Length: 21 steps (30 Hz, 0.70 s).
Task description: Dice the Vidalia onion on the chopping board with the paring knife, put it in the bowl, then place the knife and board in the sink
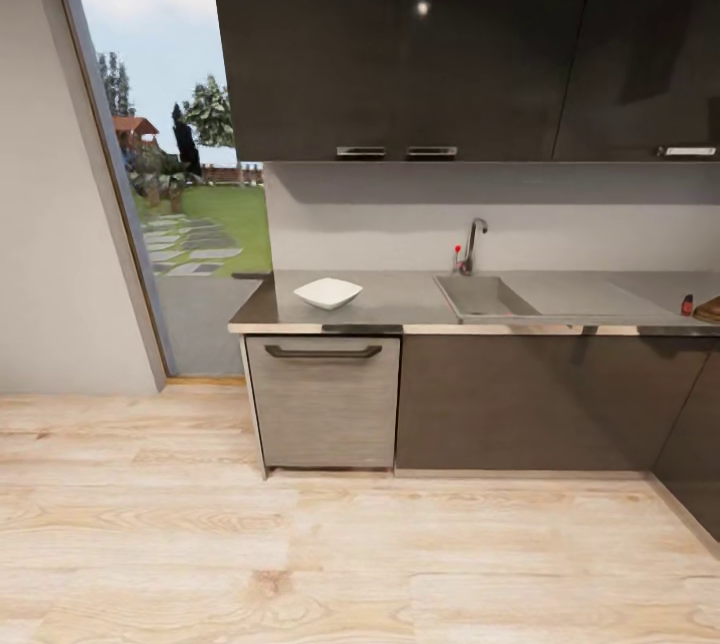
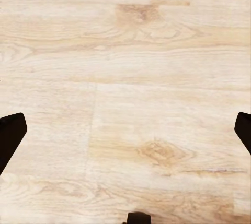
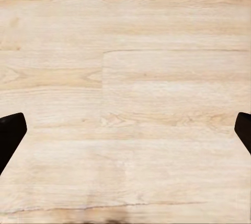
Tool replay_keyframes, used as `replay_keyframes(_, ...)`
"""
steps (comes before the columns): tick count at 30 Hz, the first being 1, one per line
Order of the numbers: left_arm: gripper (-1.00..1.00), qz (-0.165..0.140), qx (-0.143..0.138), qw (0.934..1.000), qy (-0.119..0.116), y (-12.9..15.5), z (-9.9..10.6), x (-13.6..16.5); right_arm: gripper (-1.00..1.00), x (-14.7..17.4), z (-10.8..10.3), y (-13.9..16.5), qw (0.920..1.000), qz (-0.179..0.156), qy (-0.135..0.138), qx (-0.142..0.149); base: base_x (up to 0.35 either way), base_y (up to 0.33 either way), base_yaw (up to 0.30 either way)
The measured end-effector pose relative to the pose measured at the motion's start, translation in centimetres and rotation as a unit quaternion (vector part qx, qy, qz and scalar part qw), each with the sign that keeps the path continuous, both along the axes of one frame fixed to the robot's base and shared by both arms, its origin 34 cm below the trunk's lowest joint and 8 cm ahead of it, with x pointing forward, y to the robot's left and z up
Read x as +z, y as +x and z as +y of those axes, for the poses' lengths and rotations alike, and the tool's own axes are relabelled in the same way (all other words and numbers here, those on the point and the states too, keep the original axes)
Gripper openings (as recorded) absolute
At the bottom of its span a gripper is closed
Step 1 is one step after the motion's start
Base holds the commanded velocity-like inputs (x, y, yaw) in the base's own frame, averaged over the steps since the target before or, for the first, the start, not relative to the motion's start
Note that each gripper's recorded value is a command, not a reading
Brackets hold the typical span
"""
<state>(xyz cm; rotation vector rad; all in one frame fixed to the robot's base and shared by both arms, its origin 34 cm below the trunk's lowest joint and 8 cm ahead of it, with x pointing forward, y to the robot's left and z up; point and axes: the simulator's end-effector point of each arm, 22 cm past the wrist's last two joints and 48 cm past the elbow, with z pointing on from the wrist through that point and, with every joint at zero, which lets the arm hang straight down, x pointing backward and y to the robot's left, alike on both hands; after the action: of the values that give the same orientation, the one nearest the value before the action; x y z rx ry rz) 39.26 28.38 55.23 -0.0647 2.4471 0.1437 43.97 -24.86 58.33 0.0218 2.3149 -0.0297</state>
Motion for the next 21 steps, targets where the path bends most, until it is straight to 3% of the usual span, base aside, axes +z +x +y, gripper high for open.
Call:
replay_keyframes(4, 1.0, 0.0, 0.0, 1.0, 0.0, 0.0, 0.0, 0.6, 1.0, -1.4, 0.2, -2.8, 0.9993, 0.036, 0.001, 0.001, 0.0, 0.0, 0.0)
replay_keyframes(9, 1.0, 0.0, 0.0, 1.0, 0.0, 0.0, 0.0, 1.4, 1.0, -3.9, 0.3, -8.3, 0.9946, 0.104, 0.002, 0.002, 0.0, 0.0, 0.0)
replay_keyframes(14, 1.0, 0.0, 0.0, 1.0, 0.0, 0.0, 0.0, 2.1, 1.0, -6.5, 0.5, -17.0, 0.9795, 0.202, 0.003, 0.003, 0.0, 0.0, 0.0)
replay_keyframes(21, 1.0, -0.001, 0.0, 1.0, 0.0, -0.1, 0.0, 3.2, 1.0, -5.9, 0.5, -18.8, 0.9756, 0.22, 0.003, 0.003, 0.0, 0.0, 0.0)
